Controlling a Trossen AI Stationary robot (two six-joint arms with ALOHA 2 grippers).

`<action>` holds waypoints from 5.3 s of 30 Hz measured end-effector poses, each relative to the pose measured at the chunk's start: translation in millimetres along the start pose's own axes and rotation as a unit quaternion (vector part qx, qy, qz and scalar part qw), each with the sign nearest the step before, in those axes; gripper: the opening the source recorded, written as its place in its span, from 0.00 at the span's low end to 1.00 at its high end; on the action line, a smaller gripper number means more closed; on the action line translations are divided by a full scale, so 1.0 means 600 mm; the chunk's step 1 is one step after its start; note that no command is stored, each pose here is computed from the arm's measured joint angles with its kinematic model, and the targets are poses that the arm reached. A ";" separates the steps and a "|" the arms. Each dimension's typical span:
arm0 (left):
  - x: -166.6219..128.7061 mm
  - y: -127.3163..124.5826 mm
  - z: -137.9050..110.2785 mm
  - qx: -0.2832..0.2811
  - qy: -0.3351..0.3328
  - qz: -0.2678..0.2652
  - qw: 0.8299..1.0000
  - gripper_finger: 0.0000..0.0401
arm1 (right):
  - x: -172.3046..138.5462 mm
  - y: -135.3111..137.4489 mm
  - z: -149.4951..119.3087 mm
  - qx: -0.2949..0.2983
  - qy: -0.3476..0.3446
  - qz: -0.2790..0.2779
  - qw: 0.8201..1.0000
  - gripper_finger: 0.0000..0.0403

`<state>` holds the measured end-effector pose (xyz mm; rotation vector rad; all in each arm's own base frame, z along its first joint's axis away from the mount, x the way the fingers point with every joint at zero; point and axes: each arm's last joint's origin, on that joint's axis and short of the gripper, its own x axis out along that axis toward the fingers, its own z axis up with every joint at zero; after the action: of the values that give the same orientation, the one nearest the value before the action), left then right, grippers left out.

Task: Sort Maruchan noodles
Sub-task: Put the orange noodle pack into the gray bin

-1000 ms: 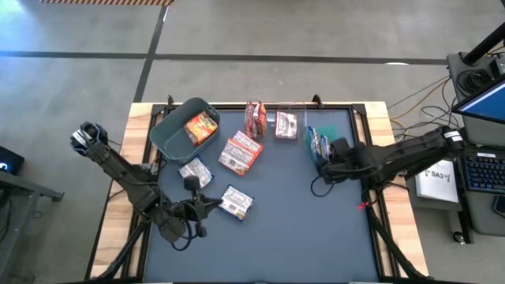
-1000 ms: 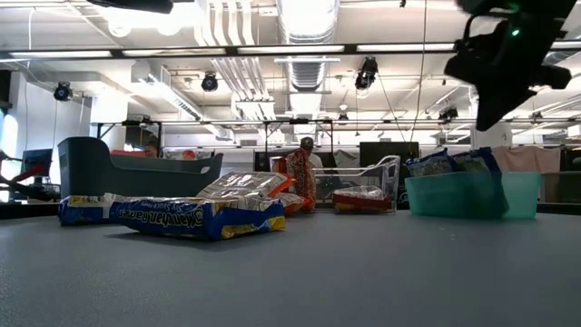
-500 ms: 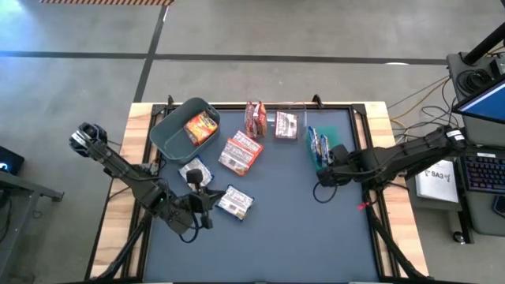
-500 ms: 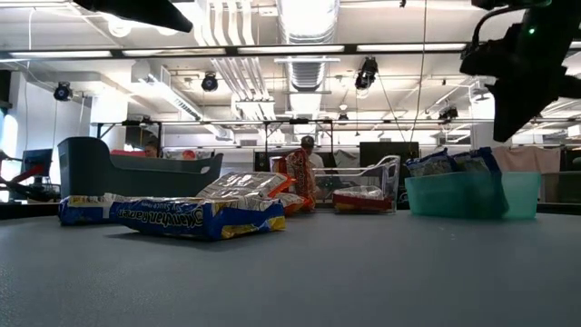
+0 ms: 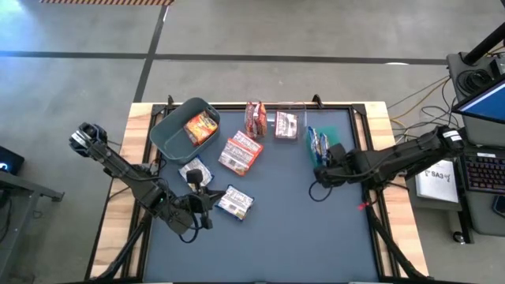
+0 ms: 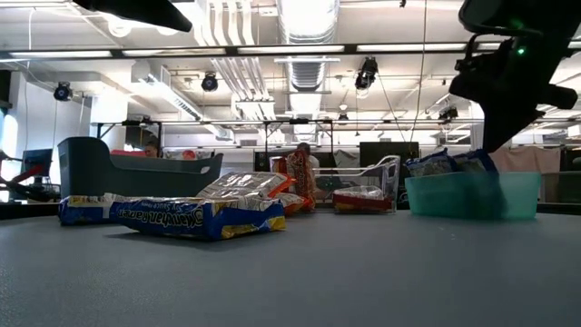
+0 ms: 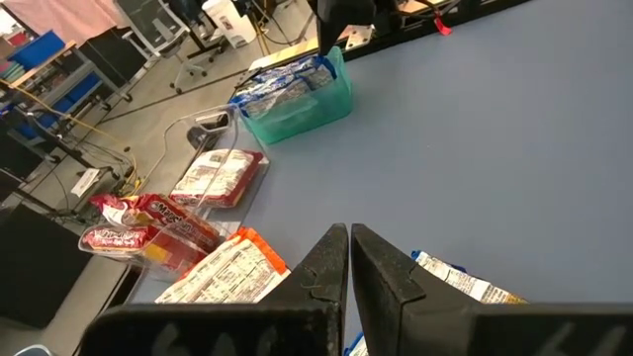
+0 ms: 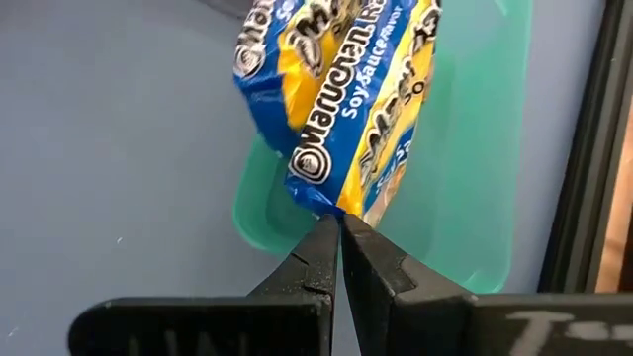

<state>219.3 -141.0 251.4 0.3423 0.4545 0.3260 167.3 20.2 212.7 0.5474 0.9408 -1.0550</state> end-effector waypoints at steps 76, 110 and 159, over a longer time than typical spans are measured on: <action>0.002 0.001 0.001 -0.006 0.000 0.001 1.000 0.00 | -0.043 0.022 0.058 -0.046 -0.160 0.058 0.984 0.02; 0.025 -0.006 -0.009 0.035 0.020 0.016 0.999 0.00 | -0.086 0.110 0.065 -0.079 -0.286 0.243 0.924 0.02; 0.059 0.114 -0.004 0.184 0.081 0.061 0.978 0.00 | -0.134 0.140 0.082 -0.070 -0.317 0.406 0.854 0.02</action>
<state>232.7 -66.0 262.9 0.7110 0.6569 0.3911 247.8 56.6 303.0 0.3693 0.1366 -0.3289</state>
